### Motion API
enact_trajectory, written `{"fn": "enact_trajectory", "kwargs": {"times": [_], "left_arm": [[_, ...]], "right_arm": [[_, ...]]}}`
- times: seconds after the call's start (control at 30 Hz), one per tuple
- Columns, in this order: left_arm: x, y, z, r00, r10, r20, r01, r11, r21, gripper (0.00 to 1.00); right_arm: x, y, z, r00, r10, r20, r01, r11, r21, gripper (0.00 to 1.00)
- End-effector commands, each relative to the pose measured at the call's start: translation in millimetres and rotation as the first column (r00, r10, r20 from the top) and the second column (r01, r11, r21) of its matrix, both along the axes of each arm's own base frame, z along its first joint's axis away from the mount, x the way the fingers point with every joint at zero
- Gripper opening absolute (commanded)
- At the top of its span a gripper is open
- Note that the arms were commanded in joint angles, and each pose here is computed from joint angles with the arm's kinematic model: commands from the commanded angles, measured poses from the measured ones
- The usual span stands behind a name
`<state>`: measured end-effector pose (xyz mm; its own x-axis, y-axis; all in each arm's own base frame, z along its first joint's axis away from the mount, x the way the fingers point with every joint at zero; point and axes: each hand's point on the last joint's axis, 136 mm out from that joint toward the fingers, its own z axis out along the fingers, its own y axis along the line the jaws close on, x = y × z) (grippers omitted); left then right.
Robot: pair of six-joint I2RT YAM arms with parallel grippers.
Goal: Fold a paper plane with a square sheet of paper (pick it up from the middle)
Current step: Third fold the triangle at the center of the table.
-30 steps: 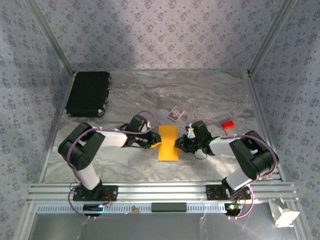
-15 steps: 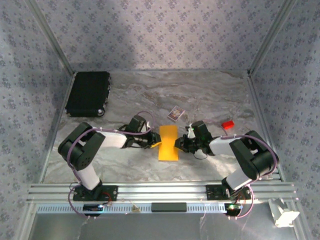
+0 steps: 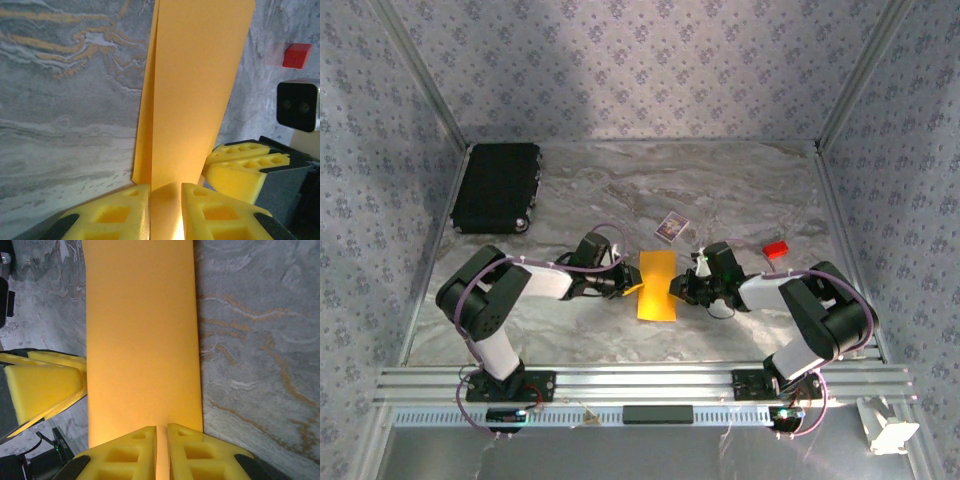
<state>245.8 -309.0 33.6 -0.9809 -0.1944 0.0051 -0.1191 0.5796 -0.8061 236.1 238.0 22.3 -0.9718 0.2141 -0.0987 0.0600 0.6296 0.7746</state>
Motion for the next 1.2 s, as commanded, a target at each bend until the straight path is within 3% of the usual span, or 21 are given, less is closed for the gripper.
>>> {"fn": "enact_trajectory", "kwargs": {"times": [0.0, 0.47, 0.9, 1.17], "left_arm": [[2.1, -6.4, 14.3, 1.0, -0.004, 0.027, 0.006, 0.998, -0.06, 0.22], [1.1, -9.8, 15.6, 1.0, 0.029, -0.008, -0.03, 0.991, -0.133, 0.29], [-9.3, -3.5, 7.8, 0.995, 0.071, -0.076, -0.079, 0.992, -0.101, 0.37], [-8.1, -8.6, 7.9, 0.997, 0.039, -0.061, -0.044, 0.994, -0.096, 0.28]], "right_arm": [[-12.5, -11.8, -18.5, 0.997, -0.026, -0.068, 0.022, 0.998, -0.051, 0.15], [-12.7, -12.1, -16.5, 0.998, -0.025, -0.065, 0.022, 0.999, -0.045, 0.15], [-11.4, -13.2, -14.6, 0.998, -0.031, -0.057, 0.028, 0.999, -0.045, 0.15], [-11.4, -12.7, -13.6, 0.998, -0.026, -0.057, 0.024, 0.999, -0.039, 0.15]]}}
